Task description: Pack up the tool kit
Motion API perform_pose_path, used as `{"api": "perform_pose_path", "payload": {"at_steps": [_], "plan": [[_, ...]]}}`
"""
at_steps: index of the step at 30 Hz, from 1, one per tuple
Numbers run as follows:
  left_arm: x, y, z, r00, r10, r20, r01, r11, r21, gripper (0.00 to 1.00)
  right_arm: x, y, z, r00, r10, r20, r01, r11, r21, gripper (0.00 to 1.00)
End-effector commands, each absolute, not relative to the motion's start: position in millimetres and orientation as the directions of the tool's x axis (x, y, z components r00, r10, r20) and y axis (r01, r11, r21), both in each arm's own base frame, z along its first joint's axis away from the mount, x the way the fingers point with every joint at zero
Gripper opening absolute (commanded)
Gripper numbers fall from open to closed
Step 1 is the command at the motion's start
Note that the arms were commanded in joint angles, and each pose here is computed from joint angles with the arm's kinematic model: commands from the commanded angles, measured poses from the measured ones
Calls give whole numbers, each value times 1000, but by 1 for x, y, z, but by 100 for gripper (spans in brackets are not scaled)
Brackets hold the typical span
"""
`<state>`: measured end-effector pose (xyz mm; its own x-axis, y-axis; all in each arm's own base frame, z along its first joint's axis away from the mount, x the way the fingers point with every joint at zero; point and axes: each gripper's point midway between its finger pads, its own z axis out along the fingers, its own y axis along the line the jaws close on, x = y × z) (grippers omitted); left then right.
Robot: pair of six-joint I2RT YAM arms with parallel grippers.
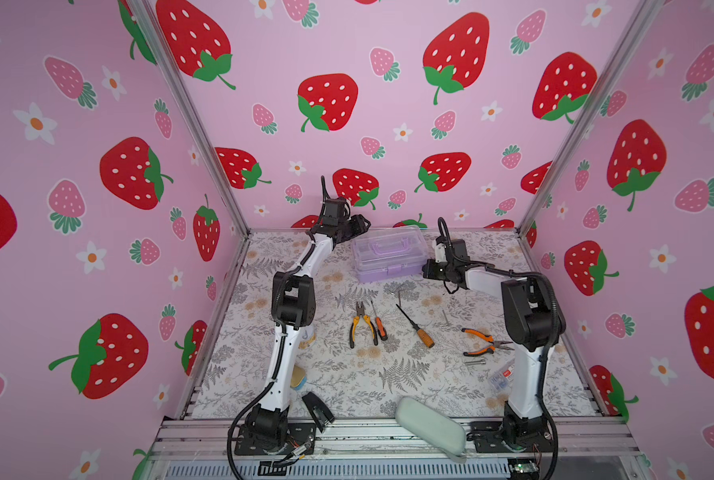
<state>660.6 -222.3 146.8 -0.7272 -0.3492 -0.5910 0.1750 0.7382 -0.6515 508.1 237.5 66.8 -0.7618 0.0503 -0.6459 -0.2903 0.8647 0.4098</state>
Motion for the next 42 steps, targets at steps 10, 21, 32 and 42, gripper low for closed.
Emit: {"api": "perform_pose_path", "payload": {"at_steps": [10,21,32,42], "plan": [[611,-229,181,-798,-325,-508,245,596,-765,57,549,265,73,-757,53,-651,-337,822,460,3],[557,-228,173,-833,-296,-467,210,612,-763,52,524,299,75,-757,-27,-652,-436,765,475,5],[510,-233,165,-845,-262,-466,180,682,-709,49,479,334,70,-761,-127,-636,-528,690,495,8],[469,-220,146,-840,-244,-485,67,840,-539,65,462,331,75,-709,-189,-679,-595,677,433,9]]}}
